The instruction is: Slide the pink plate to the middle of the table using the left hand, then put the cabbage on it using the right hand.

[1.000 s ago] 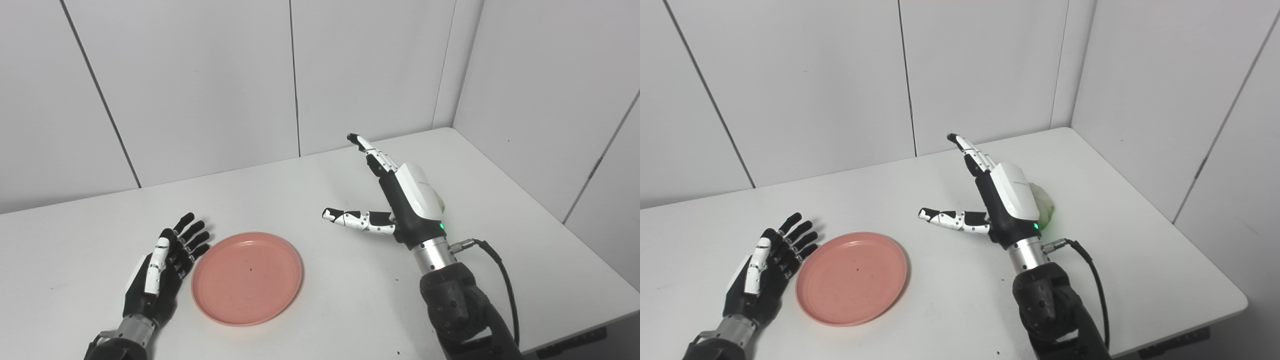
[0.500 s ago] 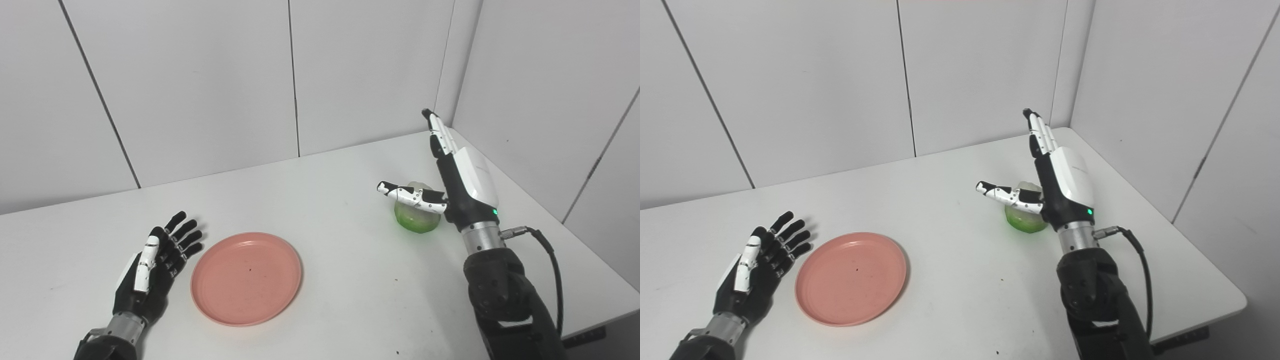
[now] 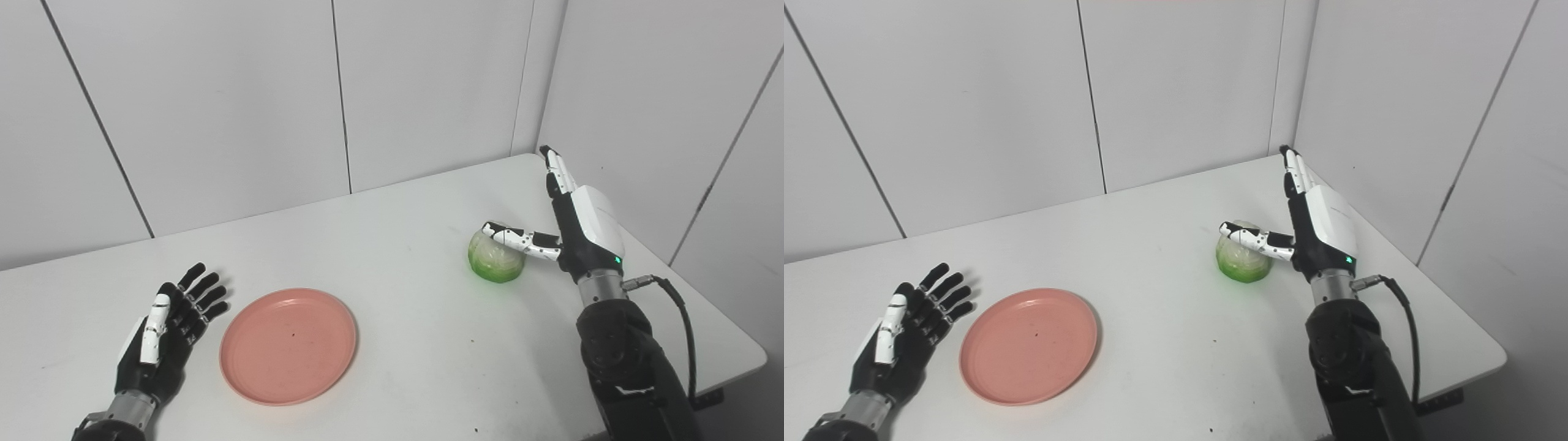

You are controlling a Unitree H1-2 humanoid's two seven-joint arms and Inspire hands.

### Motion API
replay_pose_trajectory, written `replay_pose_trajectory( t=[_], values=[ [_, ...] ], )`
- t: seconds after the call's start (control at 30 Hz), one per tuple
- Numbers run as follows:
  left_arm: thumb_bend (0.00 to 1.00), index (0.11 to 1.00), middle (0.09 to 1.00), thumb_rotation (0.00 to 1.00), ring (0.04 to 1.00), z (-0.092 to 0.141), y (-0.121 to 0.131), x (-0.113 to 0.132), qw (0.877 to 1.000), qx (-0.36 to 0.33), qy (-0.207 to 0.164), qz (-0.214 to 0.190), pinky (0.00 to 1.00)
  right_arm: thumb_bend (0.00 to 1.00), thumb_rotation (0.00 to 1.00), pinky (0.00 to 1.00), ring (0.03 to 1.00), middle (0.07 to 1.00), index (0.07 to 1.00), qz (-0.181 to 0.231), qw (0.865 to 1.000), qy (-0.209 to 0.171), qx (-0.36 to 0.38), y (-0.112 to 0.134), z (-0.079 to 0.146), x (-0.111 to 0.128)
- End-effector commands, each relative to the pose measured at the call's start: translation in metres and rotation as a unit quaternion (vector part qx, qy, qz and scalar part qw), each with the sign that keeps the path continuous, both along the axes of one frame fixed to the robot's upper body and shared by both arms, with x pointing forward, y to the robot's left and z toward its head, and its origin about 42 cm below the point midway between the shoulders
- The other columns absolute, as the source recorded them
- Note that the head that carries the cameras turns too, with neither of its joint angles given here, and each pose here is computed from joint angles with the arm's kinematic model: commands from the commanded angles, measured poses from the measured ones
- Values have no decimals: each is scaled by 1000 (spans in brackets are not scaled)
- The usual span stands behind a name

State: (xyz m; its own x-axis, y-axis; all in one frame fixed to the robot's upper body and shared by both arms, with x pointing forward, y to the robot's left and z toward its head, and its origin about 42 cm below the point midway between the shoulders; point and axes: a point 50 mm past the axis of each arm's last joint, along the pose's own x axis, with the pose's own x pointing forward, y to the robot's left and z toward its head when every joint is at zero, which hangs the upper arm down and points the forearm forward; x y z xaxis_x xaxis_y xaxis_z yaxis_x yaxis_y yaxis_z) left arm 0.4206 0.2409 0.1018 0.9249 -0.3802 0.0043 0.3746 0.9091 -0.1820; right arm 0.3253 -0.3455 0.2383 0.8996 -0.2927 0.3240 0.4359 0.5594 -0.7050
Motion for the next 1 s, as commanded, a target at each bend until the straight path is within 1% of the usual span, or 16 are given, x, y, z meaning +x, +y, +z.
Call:
replay_pose_trajectory(
  t=[0.0,0.13,0.17,0.23,0.33,0.37,0.5,0.73,0.97],
  values=[
    [486,886,893,998,871,-38,15,-23,998,6,63,13,850,1000,572,789,958,1000,1000,-8,1000,-17,-4,-4,12,3],
    [488,879,885,991,861,-38,17,-22,998,4,65,16,843,1000,589,781,961,1000,1000,-11,1000,-1,-2,-3,5,7],
    [489,878,884,993,860,-38,17,-22,998,5,65,16,842,1000,603,759,949,1000,1000,-12,1000,6,-2,-2,2,9],
    [490,878,883,996,860,-38,18,-22,998,6,64,17,842,1000,620,746,945,1000,1000,-13,1000,17,-3,-1,-1,11],
    [488,882,887,993,864,-38,19,-22,998,3,65,15,848,1000,626,754,950,1000,1000,-6,999,33,3,1,-10,20],
    [486,880,885,993,862,-38,19,-22,998,2,65,16,846,1000,633,722,931,1000,1000,-4,999,37,4,1,-12,22],
    [480,883,886,1000,861,-37,19,-23,998,3,65,15,842,1000,616,680,905,1000,1000,-3,999,47,7,4,-17,29],
    [480,875,880,1000,858,-35,20,-24,998,5,64,16,841,1000,574,752,942,1000,1000,4,998,53,15,5,-24,39],
    [487,879,885,1000,861,-34,22,-25,998,7,64,14,843,1000,573,766,950,1000,1000,4,998,55,15,4,-26,45]
  ],
)
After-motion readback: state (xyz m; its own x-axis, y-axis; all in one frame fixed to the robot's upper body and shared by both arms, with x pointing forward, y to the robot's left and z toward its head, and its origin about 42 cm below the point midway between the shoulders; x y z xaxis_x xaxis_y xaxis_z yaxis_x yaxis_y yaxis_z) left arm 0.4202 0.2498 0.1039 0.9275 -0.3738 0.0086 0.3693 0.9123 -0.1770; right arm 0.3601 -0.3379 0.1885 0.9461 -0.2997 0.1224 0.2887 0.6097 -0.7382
